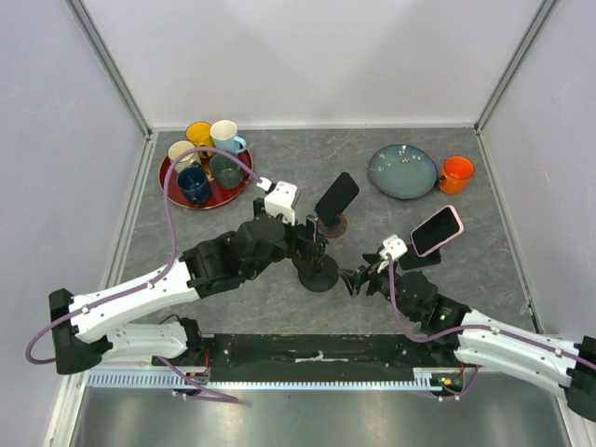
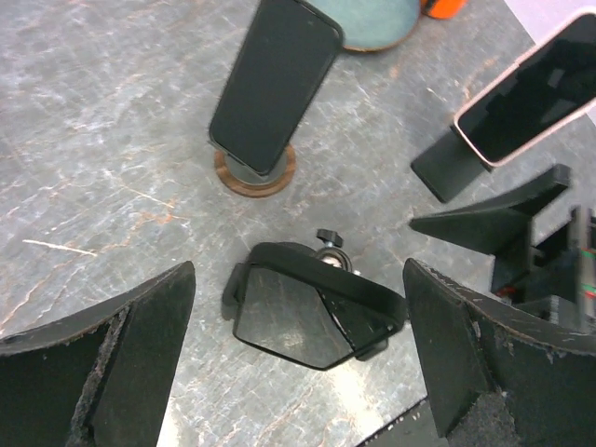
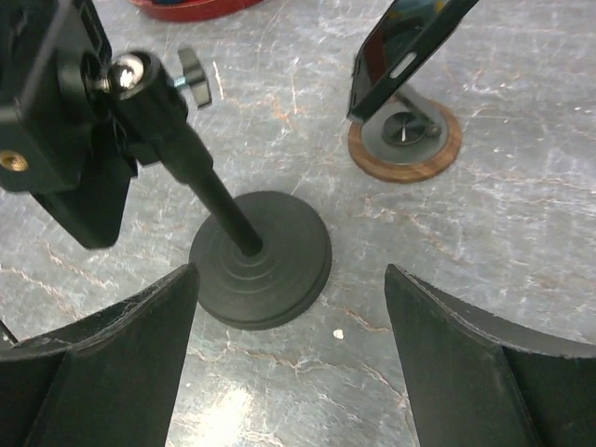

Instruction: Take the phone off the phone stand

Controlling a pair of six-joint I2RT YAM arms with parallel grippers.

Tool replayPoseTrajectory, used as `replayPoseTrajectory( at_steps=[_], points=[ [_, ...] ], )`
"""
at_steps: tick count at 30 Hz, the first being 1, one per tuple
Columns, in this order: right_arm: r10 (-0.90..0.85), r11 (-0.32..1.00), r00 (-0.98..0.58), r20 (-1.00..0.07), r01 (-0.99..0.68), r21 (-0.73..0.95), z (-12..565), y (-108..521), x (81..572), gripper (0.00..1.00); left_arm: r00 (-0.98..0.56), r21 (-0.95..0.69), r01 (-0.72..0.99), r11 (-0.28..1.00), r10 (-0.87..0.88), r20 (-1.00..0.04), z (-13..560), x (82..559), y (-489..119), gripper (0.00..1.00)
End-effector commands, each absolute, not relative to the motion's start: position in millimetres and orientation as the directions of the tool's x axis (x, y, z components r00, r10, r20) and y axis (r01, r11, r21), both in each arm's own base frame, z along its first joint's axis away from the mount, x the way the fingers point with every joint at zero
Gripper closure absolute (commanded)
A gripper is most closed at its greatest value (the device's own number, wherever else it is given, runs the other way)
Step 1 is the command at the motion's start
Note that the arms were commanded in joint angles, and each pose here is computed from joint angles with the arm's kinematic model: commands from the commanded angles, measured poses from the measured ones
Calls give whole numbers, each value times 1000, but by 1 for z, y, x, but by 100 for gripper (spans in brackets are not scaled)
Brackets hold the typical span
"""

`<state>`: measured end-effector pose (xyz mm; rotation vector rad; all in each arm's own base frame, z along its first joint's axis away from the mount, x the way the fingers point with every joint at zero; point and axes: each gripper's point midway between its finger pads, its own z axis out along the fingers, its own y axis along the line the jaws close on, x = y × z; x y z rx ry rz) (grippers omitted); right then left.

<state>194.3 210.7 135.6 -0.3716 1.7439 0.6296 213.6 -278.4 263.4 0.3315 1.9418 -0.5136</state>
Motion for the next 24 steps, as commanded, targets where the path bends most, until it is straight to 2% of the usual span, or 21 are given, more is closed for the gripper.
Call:
replayPoseTrajectory(
  at_steps=[1, 6, 19, 24],
  points=[
    [120, 719, -181, -976, -663, 211, 149, 236, 191, 13, -373, -221, 566, 794, 8, -928, 287, 207, -300, 1],
    [88, 659, -160, -983, -731, 178, 151, 261, 191, 17, -366, -206, 580, 788, 26, -930, 280, 208, -305, 1],
    [170, 633, -161, -972, -738, 233, 134, 297, 209, 26, -361, -164, 533, 830, 48, -931, 269, 220, -295, 1],
    [126, 650, -154, -980, -733, 199, 121, 305, 219, 28, -348, -177, 546, 819, 30, -937, 273, 222, -298, 1]
  ],
)
